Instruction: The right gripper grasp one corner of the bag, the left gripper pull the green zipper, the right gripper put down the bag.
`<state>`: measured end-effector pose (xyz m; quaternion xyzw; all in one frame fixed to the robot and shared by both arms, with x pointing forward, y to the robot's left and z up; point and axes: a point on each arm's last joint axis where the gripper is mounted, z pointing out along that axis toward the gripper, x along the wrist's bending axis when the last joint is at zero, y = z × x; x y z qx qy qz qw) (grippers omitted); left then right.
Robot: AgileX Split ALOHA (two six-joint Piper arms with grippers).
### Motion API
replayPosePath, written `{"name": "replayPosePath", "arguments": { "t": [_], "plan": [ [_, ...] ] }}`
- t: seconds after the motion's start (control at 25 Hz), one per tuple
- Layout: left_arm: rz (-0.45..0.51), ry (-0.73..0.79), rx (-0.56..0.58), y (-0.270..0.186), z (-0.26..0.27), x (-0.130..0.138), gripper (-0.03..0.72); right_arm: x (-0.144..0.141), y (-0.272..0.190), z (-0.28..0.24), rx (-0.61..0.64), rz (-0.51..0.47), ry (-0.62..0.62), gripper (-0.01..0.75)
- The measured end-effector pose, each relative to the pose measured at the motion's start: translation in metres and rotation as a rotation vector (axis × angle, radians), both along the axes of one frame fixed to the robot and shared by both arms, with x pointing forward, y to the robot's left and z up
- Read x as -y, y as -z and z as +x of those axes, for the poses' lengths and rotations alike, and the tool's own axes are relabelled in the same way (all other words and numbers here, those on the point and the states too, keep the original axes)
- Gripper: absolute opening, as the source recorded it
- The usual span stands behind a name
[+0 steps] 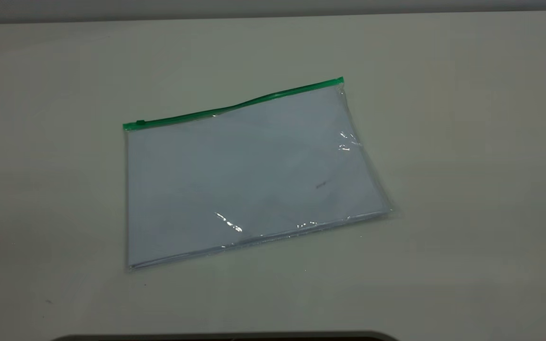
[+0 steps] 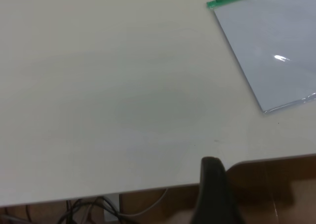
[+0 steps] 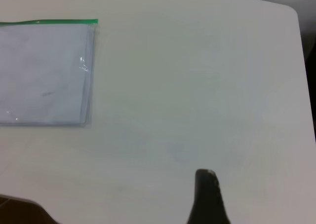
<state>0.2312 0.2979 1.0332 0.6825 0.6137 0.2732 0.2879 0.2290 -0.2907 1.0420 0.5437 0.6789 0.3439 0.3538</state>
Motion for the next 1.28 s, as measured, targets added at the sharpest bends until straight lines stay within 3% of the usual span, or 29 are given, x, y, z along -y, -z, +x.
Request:
{"name": "replayPosePath", "arguments": {
  "t": [0.48, 1.28],
  "plan": [
    [-0.003, 0.0, 0.072, 0.0008, -0.0095, -0.0001, 0.567, 0.0, 0.0, 0.0, 0.0, 0.0, 0.0, 0.578],
    [-0.012, -0.008, 0.072, 0.0007, -0.0095, -0.0001, 0.567, 0.0, 0.0, 0.0, 0.0, 0.0, 0.0, 0.578]
  ]
}}
